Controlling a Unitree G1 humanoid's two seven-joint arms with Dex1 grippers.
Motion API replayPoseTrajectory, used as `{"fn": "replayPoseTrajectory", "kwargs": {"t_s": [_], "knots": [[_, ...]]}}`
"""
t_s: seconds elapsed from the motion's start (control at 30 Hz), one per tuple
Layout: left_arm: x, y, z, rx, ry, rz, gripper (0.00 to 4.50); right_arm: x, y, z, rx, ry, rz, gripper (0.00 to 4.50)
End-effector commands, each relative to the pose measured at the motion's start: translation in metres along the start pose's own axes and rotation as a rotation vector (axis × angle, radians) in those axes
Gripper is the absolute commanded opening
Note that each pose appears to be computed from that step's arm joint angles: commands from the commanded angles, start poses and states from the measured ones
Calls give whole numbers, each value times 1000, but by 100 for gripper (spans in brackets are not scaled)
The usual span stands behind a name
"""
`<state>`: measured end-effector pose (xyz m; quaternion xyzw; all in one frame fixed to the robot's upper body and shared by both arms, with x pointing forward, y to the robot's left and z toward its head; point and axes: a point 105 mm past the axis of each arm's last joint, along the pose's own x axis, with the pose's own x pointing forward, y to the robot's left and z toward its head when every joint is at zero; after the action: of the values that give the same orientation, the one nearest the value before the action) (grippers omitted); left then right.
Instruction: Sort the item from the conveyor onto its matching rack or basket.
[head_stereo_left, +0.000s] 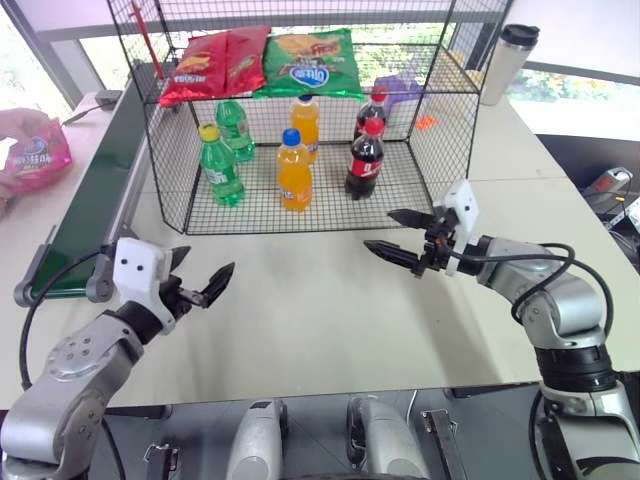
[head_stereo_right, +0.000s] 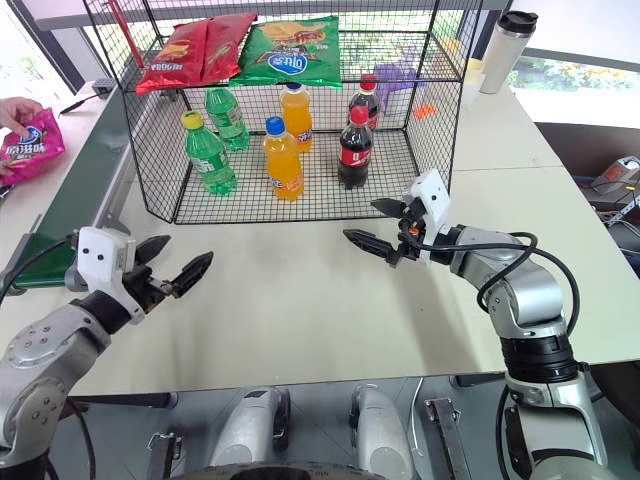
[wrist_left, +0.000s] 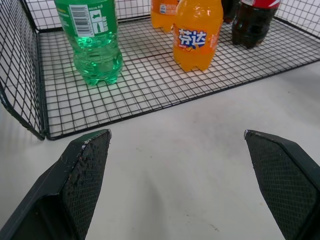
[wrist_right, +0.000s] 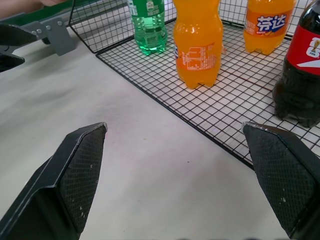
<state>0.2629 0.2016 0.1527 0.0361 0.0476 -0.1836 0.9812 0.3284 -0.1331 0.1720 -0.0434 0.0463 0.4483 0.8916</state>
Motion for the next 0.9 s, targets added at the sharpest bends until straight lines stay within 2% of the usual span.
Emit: {"fn": "replayPoseTrajectory", "kwargs": {"t_s": [0.03, 0.9], "knots": [[0, 0, 10, 31, -42, 3, 446, 0, 0, 8, -28, -30, -3, 450], [2, -2, 10, 53, -49, 7, 446, 5, -3, 3, -50, -23, -25, 450]]}}
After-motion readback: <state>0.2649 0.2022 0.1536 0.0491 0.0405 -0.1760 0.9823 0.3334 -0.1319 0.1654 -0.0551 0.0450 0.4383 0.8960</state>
